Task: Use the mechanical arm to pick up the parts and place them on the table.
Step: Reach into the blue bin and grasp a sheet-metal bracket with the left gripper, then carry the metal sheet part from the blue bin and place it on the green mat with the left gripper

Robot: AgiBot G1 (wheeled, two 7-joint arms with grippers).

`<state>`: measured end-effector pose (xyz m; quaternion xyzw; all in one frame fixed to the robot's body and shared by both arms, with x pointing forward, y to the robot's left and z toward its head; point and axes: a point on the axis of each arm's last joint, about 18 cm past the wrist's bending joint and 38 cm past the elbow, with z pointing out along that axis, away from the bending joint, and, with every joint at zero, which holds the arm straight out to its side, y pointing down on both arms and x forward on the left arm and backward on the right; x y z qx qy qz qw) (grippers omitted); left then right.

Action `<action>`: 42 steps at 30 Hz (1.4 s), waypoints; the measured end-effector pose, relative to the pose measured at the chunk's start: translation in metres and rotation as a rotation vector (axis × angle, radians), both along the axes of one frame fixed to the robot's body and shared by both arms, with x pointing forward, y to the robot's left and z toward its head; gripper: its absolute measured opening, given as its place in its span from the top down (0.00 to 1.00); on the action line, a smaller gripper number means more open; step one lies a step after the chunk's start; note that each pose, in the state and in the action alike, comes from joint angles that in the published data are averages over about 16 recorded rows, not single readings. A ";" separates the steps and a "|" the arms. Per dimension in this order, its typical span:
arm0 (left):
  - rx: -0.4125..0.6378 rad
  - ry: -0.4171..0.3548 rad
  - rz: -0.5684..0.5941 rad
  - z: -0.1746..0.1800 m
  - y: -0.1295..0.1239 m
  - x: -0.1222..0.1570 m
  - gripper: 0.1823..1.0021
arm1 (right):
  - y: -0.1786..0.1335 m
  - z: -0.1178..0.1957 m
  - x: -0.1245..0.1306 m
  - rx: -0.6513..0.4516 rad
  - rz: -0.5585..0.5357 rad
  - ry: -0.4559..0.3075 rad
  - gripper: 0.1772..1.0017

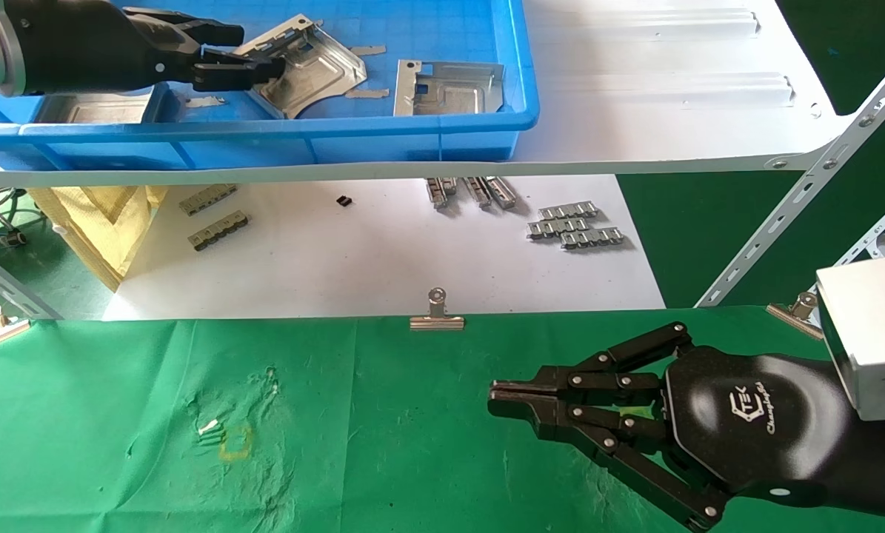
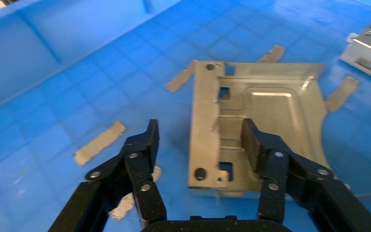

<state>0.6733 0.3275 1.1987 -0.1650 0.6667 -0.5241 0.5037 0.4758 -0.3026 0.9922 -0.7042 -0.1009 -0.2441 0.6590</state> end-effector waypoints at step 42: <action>0.253 -0.265 -0.485 -0.012 -0.014 -0.097 0.89 | 0.000 0.000 0.000 0.000 0.000 0.000 0.10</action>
